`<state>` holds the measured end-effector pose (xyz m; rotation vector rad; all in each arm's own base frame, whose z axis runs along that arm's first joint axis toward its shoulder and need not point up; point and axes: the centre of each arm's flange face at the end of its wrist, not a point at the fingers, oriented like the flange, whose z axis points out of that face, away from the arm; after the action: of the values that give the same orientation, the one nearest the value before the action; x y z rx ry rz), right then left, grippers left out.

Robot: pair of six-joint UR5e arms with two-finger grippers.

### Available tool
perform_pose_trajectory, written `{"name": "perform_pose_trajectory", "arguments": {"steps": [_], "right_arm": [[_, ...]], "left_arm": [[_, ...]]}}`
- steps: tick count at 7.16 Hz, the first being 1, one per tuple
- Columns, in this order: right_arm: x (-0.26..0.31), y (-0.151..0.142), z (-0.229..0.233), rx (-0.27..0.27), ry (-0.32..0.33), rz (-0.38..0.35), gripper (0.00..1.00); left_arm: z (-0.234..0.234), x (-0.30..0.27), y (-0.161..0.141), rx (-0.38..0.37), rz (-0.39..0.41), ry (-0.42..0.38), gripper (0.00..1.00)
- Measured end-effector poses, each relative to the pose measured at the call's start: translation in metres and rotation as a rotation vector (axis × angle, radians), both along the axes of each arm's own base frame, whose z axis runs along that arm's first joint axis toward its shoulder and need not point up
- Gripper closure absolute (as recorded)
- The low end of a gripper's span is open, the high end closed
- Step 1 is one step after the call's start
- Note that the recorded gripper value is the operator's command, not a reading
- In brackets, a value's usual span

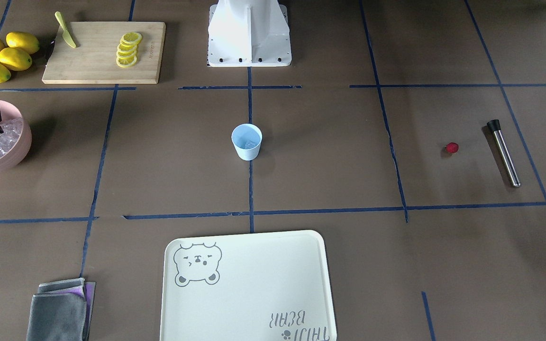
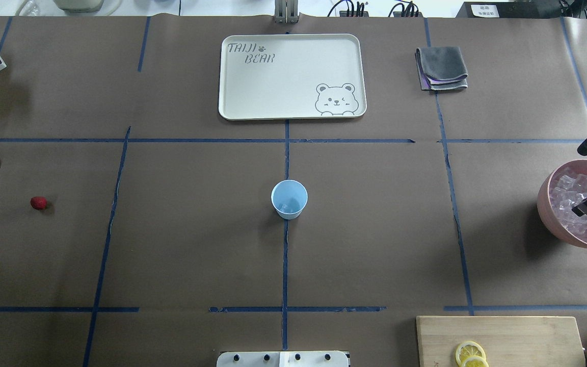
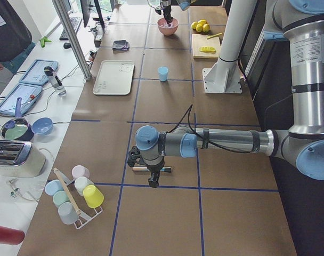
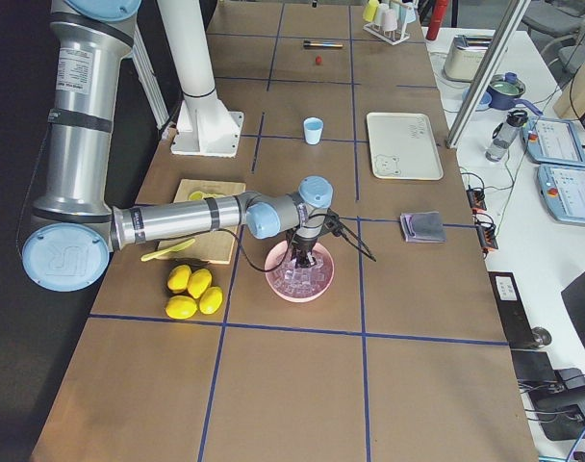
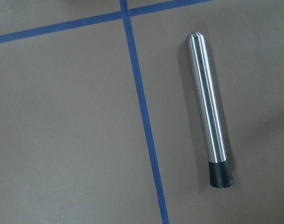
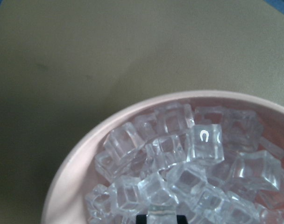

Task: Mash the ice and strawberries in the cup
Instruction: 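Grasp another ice cube with the right gripper and lift it, then carry the second ice cube with the right gripper over the cup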

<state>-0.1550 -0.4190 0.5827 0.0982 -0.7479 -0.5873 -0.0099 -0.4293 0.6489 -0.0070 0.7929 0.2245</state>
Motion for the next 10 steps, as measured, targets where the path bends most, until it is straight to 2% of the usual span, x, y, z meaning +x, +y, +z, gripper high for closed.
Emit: {"name": "perform_pose_trajectory", "arguments": {"steps": [2,4,8,10], "right_arm": [[0.011,-0.007,-0.014,0.013,-0.017,0.029,0.98],[0.028,-0.023,-0.043,0.011,-0.026,0.108,1.00],[-0.002,-0.096,-0.172,-0.081,-0.071,0.316,1.00],[-0.060,-0.105,-0.255,-0.149,-0.113,0.410,1.00]], "left_arm": [[0.000,0.000,0.000,0.002,0.001,0.000,0.00],[-0.001,0.000,0.000,0.004,0.001,0.001,0.00],[-0.003,0.001,-0.001,0.008,0.001,0.002,0.00],[-0.005,0.001,-0.001,0.013,0.001,0.002,0.00]]}}
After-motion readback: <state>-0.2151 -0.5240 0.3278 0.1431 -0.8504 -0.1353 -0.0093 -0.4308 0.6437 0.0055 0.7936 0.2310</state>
